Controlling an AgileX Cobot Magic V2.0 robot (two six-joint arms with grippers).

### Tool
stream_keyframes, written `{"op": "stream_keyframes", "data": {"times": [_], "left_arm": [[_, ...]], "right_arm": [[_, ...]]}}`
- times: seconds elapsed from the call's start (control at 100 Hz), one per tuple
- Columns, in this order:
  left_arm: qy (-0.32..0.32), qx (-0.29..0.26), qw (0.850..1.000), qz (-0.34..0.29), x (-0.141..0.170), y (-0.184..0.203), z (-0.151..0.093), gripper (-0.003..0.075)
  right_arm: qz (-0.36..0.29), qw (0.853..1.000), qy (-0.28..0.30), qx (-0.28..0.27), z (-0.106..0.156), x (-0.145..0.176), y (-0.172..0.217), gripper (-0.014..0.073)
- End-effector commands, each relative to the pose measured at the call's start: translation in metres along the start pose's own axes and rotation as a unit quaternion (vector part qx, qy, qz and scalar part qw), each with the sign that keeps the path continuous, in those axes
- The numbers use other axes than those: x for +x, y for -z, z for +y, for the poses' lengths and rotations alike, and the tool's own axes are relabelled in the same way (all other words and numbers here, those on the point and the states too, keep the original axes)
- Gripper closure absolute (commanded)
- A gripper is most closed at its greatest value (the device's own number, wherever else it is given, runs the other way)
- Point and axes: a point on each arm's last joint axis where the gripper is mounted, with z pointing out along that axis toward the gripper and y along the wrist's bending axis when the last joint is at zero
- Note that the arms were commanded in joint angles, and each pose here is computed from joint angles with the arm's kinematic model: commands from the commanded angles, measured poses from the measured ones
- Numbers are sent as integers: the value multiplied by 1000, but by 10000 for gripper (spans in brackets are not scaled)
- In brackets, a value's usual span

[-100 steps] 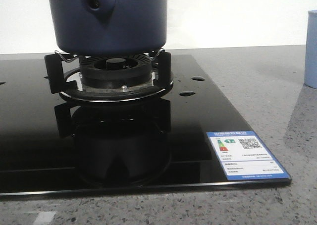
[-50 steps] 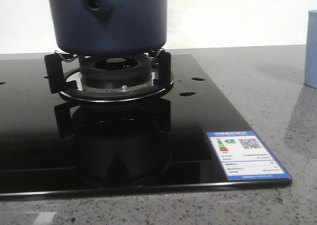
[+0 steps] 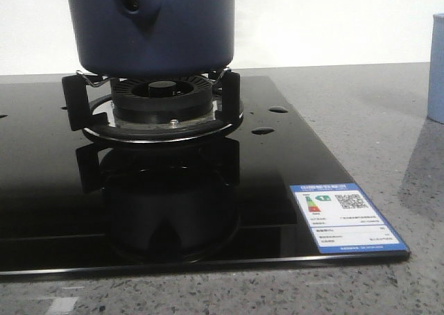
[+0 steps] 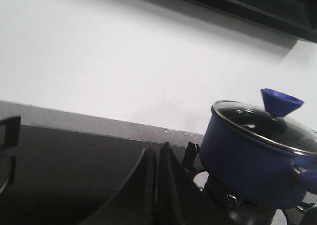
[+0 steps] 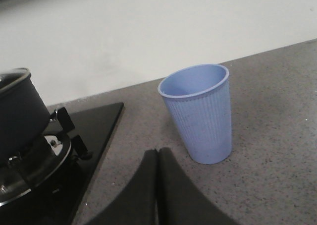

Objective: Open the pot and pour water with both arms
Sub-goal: 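Grasp the blue knob of the glass pot lid with the left gripper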

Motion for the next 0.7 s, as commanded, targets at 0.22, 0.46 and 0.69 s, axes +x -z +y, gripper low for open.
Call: {"op": "stream_keyframes", "data": {"times": [0.22, 0.46, 0.69], "left_arm": [[-82, 18, 996, 19, -62, -26, -17, 740], [-69, 85, 992, 58, -64, -48, -27, 603], [-42, 126, 988, 76, -60, -74, -38, 288]], "right_arm": [[46, 995, 83, -9, 15, -60, -30, 666], [63, 994, 86, -31, 21, -65, -37, 611], [66, 993, 86, -34, 21, -64, -36, 174]]}}
